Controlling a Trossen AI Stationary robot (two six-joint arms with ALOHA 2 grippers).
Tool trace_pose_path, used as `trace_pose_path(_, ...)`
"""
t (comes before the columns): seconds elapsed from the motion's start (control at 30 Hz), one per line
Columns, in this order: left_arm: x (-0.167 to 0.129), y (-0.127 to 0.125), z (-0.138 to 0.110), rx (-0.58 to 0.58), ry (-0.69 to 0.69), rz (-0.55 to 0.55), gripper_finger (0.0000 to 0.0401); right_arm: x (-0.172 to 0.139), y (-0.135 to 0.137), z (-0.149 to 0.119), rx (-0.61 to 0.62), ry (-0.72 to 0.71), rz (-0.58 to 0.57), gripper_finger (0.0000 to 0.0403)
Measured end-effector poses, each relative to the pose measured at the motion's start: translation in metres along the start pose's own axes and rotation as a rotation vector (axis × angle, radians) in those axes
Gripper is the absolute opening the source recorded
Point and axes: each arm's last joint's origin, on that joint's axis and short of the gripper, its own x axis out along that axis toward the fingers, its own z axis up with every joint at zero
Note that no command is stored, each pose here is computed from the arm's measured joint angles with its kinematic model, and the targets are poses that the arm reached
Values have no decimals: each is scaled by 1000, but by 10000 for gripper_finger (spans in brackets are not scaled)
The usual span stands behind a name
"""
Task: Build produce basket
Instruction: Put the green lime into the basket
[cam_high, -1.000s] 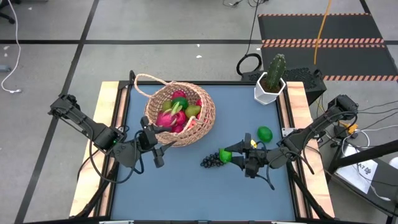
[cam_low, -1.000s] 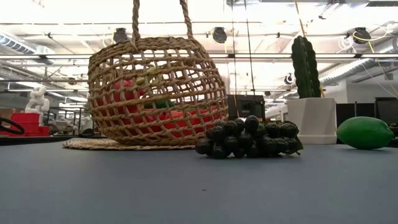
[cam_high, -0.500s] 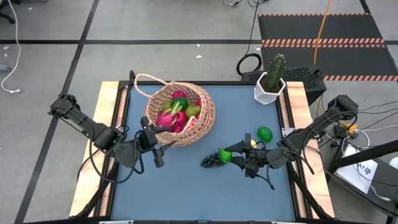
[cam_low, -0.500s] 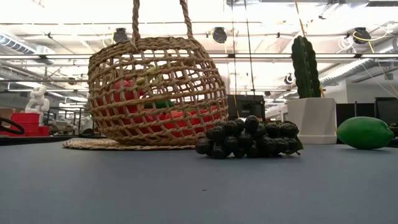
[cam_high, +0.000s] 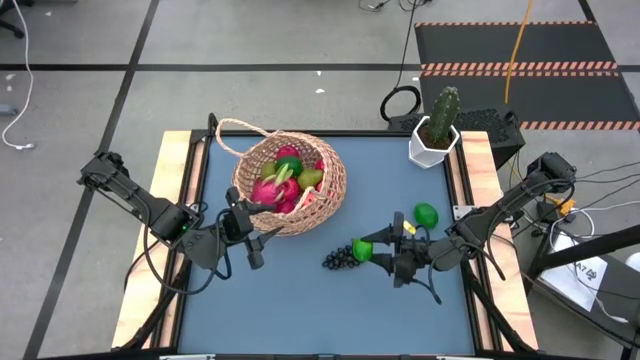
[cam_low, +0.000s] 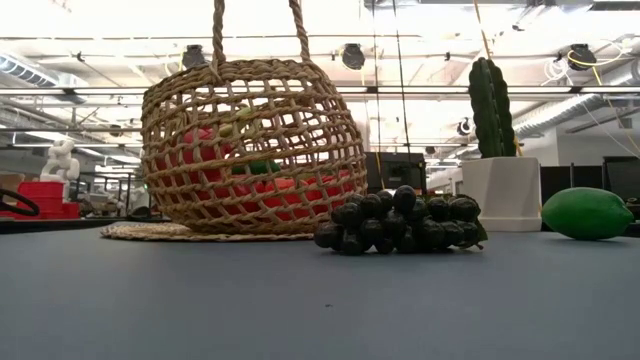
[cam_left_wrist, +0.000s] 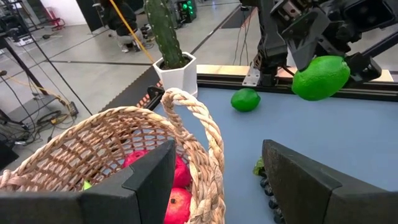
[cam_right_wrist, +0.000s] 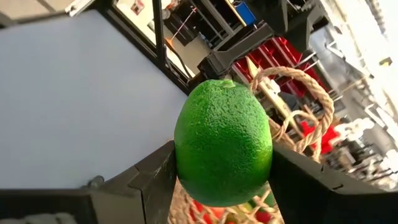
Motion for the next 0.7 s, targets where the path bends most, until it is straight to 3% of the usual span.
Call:
trace_pose_path(0.23,0,0,0,0,0,0,239,0,0,0,182,0,0,222)
trace_pose_path(0.7,0,0,0,3,2,0,239,0,0,0,743,0,0,222)
